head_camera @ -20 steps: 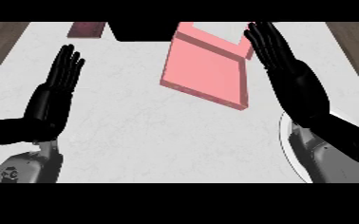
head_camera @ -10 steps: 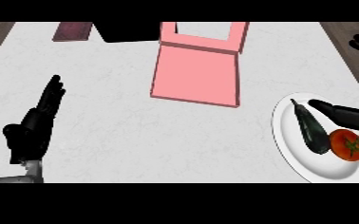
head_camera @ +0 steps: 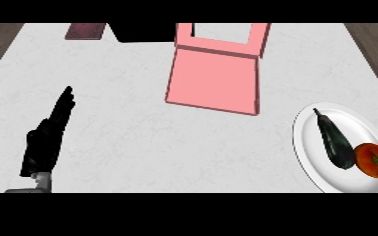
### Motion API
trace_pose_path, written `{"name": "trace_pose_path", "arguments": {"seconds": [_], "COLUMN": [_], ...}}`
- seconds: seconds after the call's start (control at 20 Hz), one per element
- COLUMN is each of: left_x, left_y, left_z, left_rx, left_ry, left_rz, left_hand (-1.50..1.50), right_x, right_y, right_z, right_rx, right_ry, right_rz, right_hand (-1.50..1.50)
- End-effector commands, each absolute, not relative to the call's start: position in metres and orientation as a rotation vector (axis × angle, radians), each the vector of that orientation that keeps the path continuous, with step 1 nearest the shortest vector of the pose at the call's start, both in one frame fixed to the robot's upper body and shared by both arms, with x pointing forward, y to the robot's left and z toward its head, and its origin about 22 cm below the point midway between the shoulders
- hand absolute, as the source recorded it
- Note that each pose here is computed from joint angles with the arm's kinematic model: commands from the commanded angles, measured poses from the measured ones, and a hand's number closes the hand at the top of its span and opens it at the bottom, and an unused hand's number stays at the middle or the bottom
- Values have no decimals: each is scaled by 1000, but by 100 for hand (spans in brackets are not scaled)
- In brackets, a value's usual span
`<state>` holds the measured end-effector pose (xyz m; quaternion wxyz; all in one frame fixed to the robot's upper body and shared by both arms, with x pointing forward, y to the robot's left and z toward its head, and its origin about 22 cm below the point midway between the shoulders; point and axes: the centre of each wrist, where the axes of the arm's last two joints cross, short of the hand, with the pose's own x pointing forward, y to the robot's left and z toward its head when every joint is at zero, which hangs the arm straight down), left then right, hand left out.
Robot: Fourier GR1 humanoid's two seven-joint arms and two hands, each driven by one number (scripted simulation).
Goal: Pick the tomato from the plate and place it in the cardboard box
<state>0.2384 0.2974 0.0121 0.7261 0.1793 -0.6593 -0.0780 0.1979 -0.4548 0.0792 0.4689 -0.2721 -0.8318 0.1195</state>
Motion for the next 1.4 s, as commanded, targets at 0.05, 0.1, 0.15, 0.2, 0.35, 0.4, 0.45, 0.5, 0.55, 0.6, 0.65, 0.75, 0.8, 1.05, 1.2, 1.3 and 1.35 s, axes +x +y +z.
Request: {"name": "trace_pose_path", "arguments": {"seconds": [0.05,0.1,0.15,0.2,0.35,0.4,0.45,0.5,0.55,0.6,0.65,0.75,0.8,1.05,1.2,1.3,1.35], "left_x": [246,239,236,234,235,227,236,237,239,228,230,228,240,244,231,255,244], "left_y": [281,284,292,294,293,295,296,296,293,289,283,301,298,290,304,285,285], "left_z": [13,10,11,7,11,3,15,11,14,4,1,9,23,7,1,14,10], "left_rx": [379,399,394,404,408,400,397,401,398,374,398,379,398,397,381,386,381], "left_ry": [-1453,-1444,-1441,-1438,-1435,-1434,-1439,-1444,-1446,-1452,-1449,-1447,-1463,-1467,-1435,-1444,-1453], "left_rz": [-193,-180,-186,-183,-177,-192,-198,-189,-186,-196,-184,-190,-177,-186,-202,-190,-211], "left_hand": [0,0,0,0,0,0,0,0,0,0,0,0,0,0,0,0,0], "right_x": [179,173,174,163,163,158,162,165,159,157,158,151,147,146,157,151,148], "right_y": [-485,-483,-492,-496,-484,-489,-476,-478,-461,-459,-449,-431,-439,-422,-415,-419,-393], "right_z": [108,118,133,131,144,146,145,160,145,146,143,132,129,112,108,93,87], "right_rx": [-868,-881,-887,-881,-866,-864,-873,-892,-835,-838,-826,-830,-831,-883,-900,-918,-923], "right_ry": [-1822,-1763,-1700,-1610,-1420,-1354,-1319,-1275,-1231,-1232,-1201,-1186,-1160,-1121,-1093,-1090,-1079], "right_rz": [644,709,764,857,1011,1042,1081,1097,1131,1111,1118,1128,1115,1080,1060,1086,1073], "right_hand": [-150,-150,-150,-150,-150,-150,-150,-150,-150,-150,-150,-150,-150,-150,-150,-150,-150]}}
